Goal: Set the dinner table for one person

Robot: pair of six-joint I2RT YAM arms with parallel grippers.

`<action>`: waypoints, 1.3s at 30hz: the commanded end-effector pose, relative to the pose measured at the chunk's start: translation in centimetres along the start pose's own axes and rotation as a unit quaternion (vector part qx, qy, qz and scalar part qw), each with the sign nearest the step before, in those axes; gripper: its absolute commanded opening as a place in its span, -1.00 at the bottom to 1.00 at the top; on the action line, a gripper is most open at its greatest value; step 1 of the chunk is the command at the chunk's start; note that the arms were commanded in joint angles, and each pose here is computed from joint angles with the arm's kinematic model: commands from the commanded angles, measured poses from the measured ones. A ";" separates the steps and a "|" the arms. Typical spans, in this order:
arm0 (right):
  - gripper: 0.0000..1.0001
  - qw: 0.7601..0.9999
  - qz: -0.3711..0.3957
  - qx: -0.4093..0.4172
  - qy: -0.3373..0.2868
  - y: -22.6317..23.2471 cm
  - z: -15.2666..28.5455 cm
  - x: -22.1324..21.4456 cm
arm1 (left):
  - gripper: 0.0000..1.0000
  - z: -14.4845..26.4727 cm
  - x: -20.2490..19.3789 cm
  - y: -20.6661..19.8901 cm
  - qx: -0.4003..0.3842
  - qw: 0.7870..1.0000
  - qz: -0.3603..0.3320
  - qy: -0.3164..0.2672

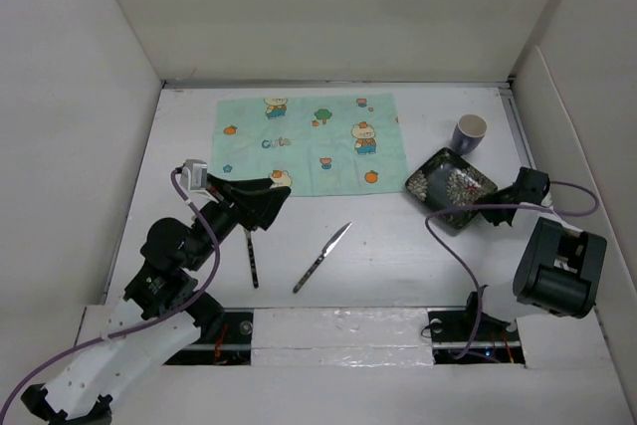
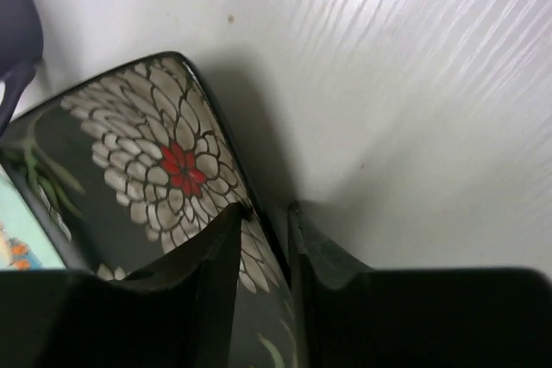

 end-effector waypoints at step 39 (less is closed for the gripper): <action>-1.00 0.759 0.305 0.562 0.121 32.6 20.2 -14.1 | 0.37 -0.7 4.0 1.8 0.175 0.981 -0.084 0.016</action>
Point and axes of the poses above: each gripper's point midway between its finger pads, its own z axis back along the fingers, its own y axis along the line the jaws close on, x = y × z, the point moved 5 cm from there along z, back along the fingers, and after that the axes turned 1 degree about z, right-handed, at the moved point
